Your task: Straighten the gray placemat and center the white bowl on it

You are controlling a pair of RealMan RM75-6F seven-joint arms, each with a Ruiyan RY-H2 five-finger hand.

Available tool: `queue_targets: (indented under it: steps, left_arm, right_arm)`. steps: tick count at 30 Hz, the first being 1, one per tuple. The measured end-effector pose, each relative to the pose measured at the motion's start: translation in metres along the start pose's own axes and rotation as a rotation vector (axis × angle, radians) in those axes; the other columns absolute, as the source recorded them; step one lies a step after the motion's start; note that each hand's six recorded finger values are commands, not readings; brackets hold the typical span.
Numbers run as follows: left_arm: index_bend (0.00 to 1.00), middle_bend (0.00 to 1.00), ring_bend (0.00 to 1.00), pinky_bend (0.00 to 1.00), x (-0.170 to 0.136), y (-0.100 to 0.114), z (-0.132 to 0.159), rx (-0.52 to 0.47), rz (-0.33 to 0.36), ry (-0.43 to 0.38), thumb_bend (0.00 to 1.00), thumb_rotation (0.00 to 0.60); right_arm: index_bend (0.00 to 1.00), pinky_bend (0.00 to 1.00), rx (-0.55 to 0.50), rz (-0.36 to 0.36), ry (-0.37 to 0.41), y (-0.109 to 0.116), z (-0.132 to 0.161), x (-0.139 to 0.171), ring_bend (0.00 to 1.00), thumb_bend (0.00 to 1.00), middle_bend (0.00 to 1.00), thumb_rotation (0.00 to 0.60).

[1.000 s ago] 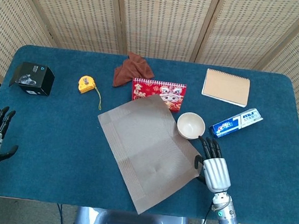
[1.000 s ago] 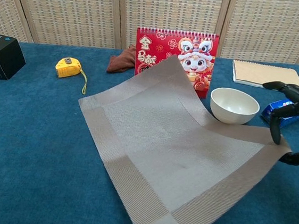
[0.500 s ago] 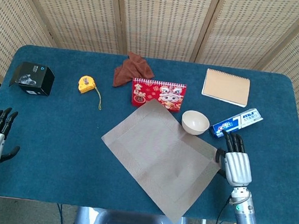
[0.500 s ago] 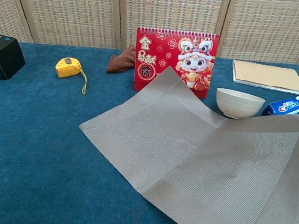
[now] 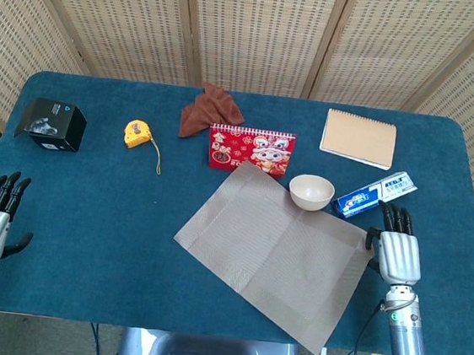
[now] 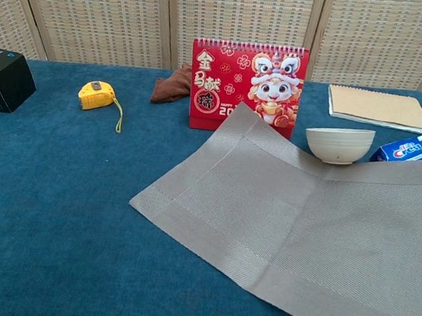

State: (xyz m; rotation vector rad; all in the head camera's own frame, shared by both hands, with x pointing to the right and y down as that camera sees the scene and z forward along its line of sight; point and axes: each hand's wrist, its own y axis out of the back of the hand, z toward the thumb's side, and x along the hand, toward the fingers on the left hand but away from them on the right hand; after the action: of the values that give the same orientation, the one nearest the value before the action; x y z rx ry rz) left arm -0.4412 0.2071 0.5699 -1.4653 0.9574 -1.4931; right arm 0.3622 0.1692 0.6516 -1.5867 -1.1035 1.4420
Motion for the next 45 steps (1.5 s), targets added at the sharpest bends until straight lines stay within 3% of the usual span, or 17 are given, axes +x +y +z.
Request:
queue_targets:
  steps: [18, 20, 23, 26, 29, 36, 45]
  left_arm:
    - [0.02, 0.00, 0.00, 0.00, -0.001, -0.001, 0.001, 0.000, -0.002, -0.001, 0.22, 0.600]
    - [0.02, 0.00, 0.00, 0.00, 0.000, -0.001, 0.001, 0.000, -0.003, -0.001, 0.22, 0.600]
    - [0.02, 0.00, 0.00, 0.00, 0.000, -0.001, 0.001, 0.000, -0.004, -0.002, 0.22, 0.600]
    - [0.02, 0.00, 0.00, 0.00, 0.000, -0.002, 0.001, 0.001, -0.007, -0.002, 0.22, 0.600]
    - [0.02, 0.00, 0.00, 0.00, 0.000, -0.002, 0.001, 0.000, -0.007, -0.003, 0.22, 0.600]
    - [0.02, 0.00, 0.00, 0.00, 0.000, -0.002, 0.003, -0.003, -0.006, -0.011, 0.22, 0.600]
    - [0.03, 0.00, 0.00, 0.00, 0.003, -0.001, 0.019, -0.011, 0.002, -0.073, 0.22, 0.600]
  right_arm:
    - [0.72, 0.00, 0.069, -0.005, -0.074, 0.008, -0.024, -0.027, 0.00, 0.43, 0.15, 0.600]
    - [0.66, 0.00, 0.090, -0.011, -0.090, 0.009, -0.029, -0.030, 0.00, 0.39, 0.10, 0.600]
    - [0.48, 0.00, 0.107, -0.016, -0.115, 0.011, -0.035, -0.031, 0.00, 0.31, 0.01, 0.600]
    - [0.32, 0.00, 0.116, -0.013, -0.139, 0.013, -0.041, -0.028, 0.00, 0.25, 0.00, 0.600]
    - [0.24, 0.00, 0.118, -0.017, -0.156, 0.016, -0.045, -0.023, 0.00, 0.22, 0.00, 0.600]
    - [0.20, 0.00, 0.099, -0.044, -0.183, 0.025, -0.053, -0.009, 0.00, 0.19, 0.00, 0.600]
    - [0.16, 0.00, -0.003, -0.173, -0.078, 0.058, -0.042, 0.033, 0.00, 0.18, 0.00, 0.600]
